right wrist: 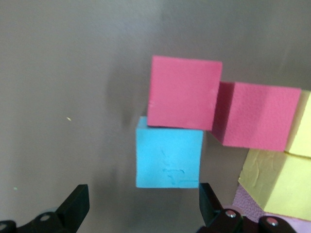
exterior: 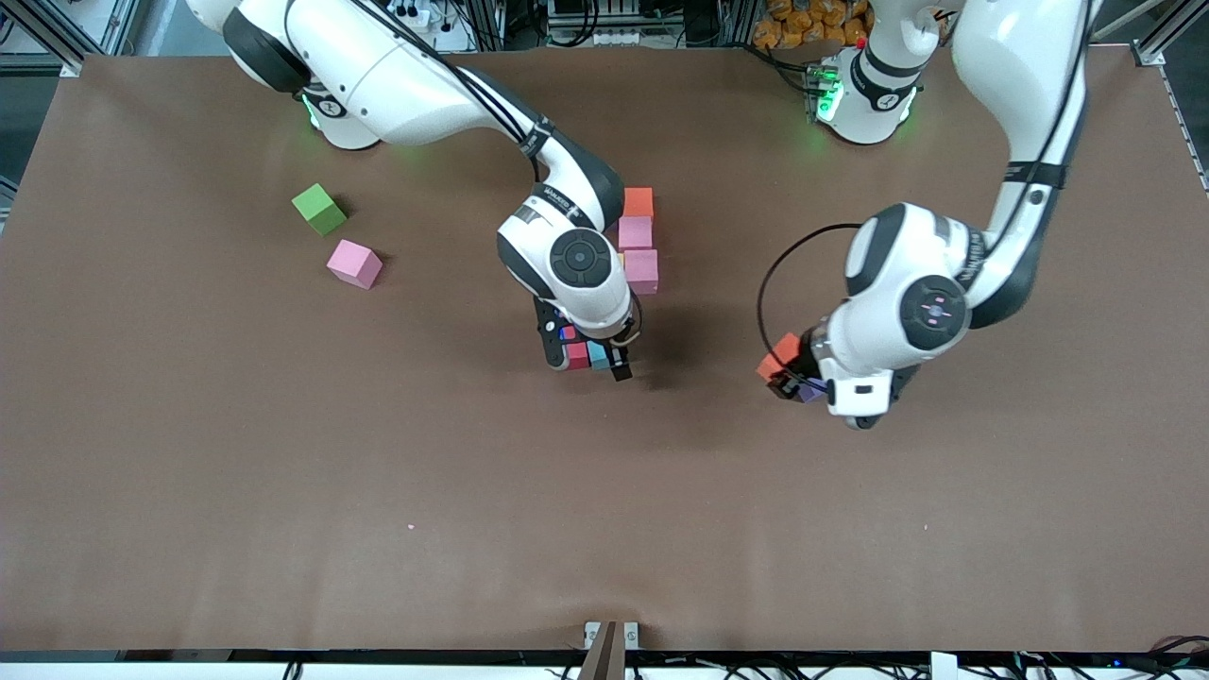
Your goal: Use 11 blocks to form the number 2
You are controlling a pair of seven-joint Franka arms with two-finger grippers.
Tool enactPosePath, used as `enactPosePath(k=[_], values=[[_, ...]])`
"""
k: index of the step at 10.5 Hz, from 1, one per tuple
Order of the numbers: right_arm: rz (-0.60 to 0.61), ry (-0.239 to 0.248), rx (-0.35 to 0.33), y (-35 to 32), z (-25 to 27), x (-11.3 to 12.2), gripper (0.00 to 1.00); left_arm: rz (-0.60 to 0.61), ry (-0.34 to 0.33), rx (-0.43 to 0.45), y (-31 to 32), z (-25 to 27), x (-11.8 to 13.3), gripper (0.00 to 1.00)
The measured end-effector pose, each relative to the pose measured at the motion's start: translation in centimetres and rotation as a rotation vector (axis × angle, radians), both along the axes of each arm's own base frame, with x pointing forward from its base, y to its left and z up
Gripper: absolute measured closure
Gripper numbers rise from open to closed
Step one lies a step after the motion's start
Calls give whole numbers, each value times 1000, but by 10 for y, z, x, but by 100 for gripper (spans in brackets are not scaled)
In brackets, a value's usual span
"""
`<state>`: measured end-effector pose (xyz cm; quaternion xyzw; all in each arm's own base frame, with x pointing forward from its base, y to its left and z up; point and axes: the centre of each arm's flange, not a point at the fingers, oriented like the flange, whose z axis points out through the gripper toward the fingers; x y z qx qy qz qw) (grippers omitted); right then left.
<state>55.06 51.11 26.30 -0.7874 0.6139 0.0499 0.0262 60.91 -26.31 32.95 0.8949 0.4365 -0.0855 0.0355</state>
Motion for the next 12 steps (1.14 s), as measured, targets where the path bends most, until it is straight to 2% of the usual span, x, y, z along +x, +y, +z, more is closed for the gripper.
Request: enactPosePath(k=[4,6,7,9,12], values=[[107,21,-40,-81,28,56,0,269,-7,-10,-71,-35,-21,41],[187,62,-66,-142,44,84,0,396,2,-12,-100,-46,-34,41],[238,98,-79,-172,51,92,0,471,8,-13,-113,-50,-41,41],[346,169,-92,-225,72,101,0,579,29,-3,-128,-64,-51,41],[499,227,-81,-276,84,97,0,674,12,-10,-145,-91,-59,41]])
